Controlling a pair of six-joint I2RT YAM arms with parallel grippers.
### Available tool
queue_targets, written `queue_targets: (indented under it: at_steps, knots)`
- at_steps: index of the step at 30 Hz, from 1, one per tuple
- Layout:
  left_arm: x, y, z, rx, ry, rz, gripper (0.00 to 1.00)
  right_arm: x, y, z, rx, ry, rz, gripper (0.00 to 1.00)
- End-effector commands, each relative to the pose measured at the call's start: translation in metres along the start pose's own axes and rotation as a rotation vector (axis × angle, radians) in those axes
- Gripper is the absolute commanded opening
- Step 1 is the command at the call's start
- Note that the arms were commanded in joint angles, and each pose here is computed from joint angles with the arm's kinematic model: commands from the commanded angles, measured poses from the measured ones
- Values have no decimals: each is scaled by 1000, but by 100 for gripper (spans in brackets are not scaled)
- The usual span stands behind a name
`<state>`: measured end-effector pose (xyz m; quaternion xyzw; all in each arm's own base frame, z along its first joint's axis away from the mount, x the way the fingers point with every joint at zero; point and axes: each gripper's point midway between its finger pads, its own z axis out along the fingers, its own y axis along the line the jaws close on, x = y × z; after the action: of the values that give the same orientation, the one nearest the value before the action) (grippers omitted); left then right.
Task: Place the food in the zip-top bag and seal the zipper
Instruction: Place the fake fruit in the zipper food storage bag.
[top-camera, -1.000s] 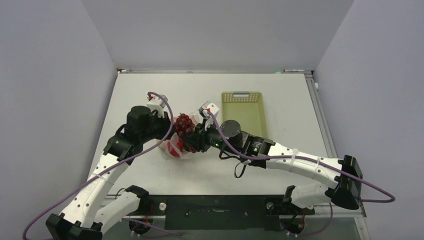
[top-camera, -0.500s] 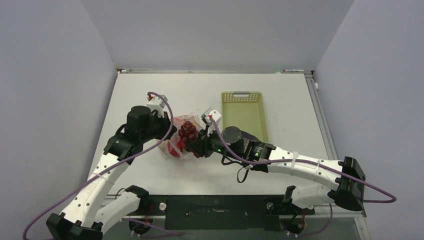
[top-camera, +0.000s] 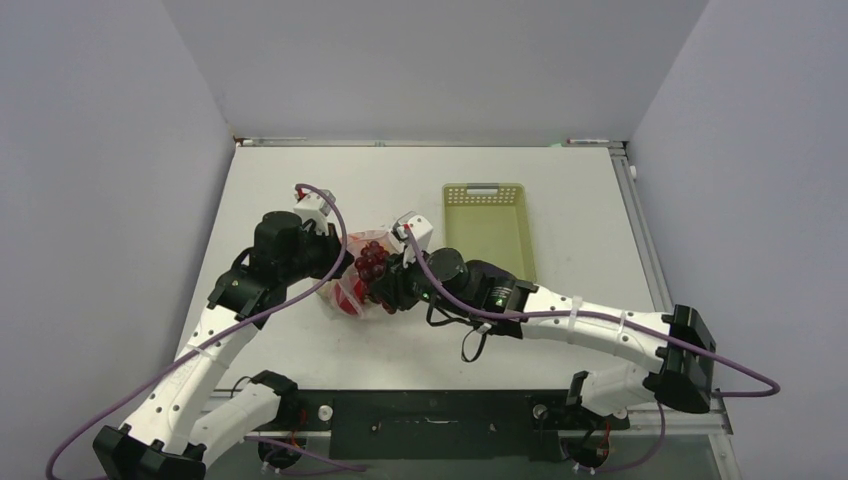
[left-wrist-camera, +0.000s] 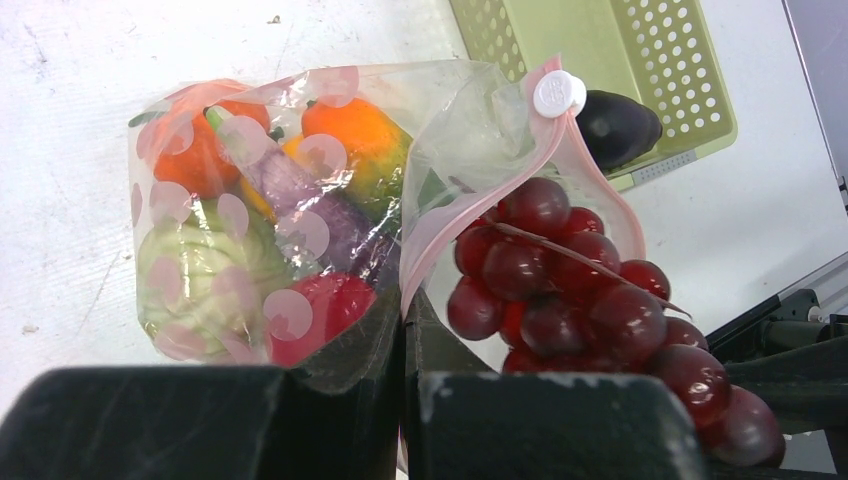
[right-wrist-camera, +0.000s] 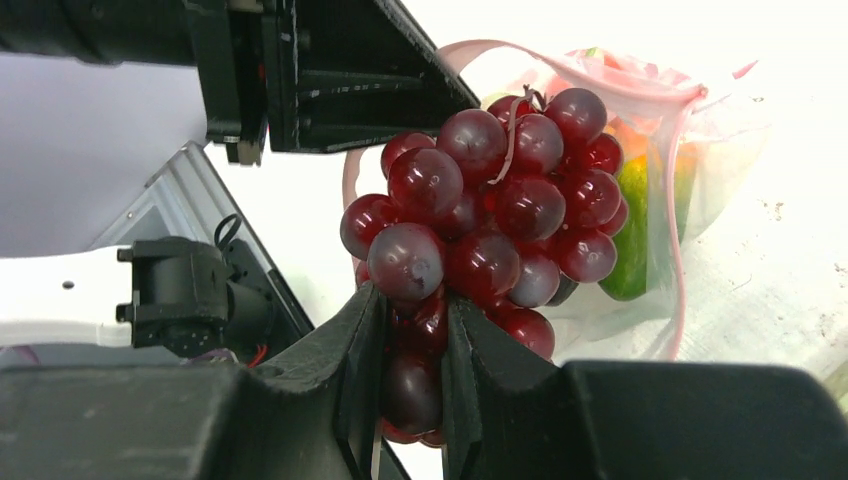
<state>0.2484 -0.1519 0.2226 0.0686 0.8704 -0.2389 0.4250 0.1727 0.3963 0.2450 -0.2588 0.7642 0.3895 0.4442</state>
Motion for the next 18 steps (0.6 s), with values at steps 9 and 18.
queue_targets:
  at_steps: [9,18]
  knots:
    - [-12,-7,0,37,-44,-1,0,-43,-4,27,124,29,81,5]
    - [-14,-9,-3,46,-56,2,0,-33,-36,45,129,156,167,5]
